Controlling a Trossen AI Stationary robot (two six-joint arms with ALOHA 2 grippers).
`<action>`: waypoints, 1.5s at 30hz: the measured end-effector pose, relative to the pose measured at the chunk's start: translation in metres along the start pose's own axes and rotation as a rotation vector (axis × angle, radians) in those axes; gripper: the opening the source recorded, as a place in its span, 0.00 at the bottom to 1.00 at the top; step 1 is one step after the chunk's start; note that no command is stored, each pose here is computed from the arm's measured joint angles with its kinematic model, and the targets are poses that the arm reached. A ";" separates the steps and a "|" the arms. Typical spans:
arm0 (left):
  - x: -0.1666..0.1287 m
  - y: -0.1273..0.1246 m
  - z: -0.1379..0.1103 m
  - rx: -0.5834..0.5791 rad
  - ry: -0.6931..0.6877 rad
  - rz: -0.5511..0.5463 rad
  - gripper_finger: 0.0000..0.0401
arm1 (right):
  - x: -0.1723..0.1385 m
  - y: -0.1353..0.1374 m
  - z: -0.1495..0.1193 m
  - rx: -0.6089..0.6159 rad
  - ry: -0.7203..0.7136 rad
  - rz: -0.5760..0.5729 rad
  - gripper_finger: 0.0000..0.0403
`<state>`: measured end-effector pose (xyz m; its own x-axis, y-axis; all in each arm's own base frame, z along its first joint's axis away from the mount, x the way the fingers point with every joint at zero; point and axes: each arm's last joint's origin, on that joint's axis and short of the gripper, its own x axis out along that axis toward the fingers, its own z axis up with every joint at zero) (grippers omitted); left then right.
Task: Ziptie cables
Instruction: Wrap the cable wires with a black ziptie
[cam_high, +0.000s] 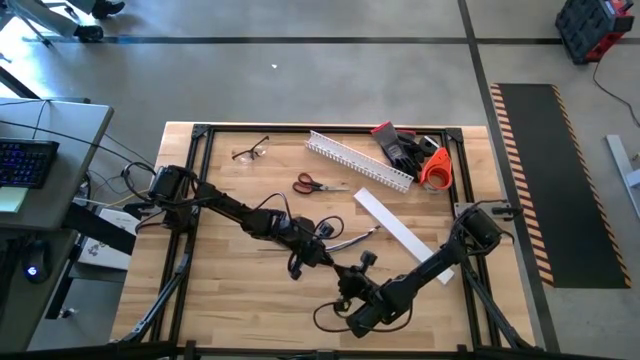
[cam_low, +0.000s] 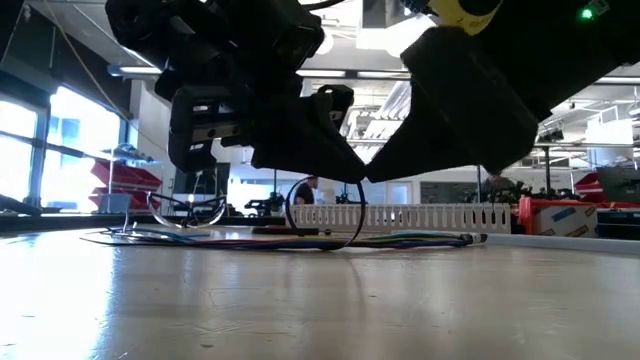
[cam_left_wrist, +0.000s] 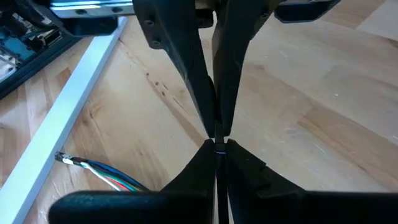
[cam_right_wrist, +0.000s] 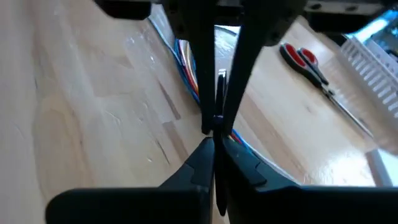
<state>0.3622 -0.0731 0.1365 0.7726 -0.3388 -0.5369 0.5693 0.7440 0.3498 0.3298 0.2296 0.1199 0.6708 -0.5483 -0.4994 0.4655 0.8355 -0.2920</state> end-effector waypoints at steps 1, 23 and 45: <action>0.000 0.000 0.000 0.000 0.000 0.001 0.00 | -0.004 0.001 -0.002 0.023 -0.005 -0.005 0.00; 0.000 0.000 -0.001 -0.001 0.008 -0.003 0.00 | -0.079 0.012 -0.052 0.369 0.104 0.089 0.01; 0.000 0.000 -0.001 -0.020 0.009 -0.004 0.00 | 0.001 0.001 0.002 -0.087 0.001 0.019 0.28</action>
<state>0.3617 -0.0728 0.1359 0.7679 -0.3366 -0.5450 0.5666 0.7539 0.3327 0.3322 0.2300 0.1207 0.6782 -0.5324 -0.5065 0.4010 0.8457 -0.3520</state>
